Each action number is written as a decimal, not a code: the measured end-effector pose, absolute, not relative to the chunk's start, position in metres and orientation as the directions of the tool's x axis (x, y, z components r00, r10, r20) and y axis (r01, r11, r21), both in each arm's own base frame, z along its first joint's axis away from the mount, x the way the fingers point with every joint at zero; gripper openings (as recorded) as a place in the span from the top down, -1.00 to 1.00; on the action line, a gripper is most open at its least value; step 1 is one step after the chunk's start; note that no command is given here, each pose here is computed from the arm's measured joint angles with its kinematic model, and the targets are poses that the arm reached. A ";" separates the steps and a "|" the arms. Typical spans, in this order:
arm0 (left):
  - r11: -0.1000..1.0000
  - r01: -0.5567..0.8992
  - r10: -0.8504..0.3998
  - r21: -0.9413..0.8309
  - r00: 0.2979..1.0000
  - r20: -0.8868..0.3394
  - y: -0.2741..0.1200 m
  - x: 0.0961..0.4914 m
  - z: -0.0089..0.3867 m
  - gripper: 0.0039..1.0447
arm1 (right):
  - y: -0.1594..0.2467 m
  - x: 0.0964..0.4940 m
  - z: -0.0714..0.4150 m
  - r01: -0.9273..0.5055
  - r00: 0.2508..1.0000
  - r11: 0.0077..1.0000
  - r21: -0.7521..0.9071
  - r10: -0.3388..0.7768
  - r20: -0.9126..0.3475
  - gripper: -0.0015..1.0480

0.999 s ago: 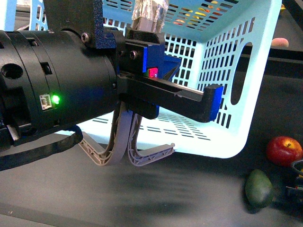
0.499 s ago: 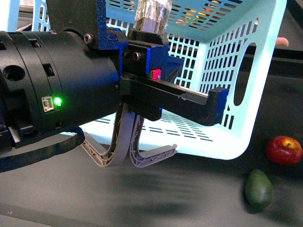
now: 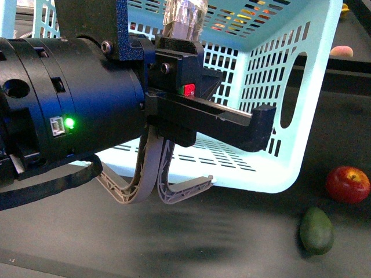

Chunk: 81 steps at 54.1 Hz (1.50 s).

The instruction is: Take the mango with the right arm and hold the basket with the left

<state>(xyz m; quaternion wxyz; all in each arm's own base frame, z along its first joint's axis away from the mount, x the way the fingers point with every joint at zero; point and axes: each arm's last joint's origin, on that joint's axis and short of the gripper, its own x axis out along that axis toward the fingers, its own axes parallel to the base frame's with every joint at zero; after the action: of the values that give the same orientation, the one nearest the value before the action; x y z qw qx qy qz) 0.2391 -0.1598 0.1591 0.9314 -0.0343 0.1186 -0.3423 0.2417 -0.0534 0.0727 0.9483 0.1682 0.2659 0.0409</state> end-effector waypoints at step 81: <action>0.766 0.626 -0.642 -0.145 0.738 -0.209 -0.160 0.239 0.157 0.87 | 0.075 0.284 0.176 -0.204 0.937 0.902 0.380 0.292 -0.191 -0.85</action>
<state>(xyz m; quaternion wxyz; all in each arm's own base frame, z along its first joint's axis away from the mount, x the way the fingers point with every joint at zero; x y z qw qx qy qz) 0.2387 -0.1596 0.1569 0.9316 -0.0323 0.1240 -0.3403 0.2837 0.0747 0.1757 0.9676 0.1800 0.1225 0.1280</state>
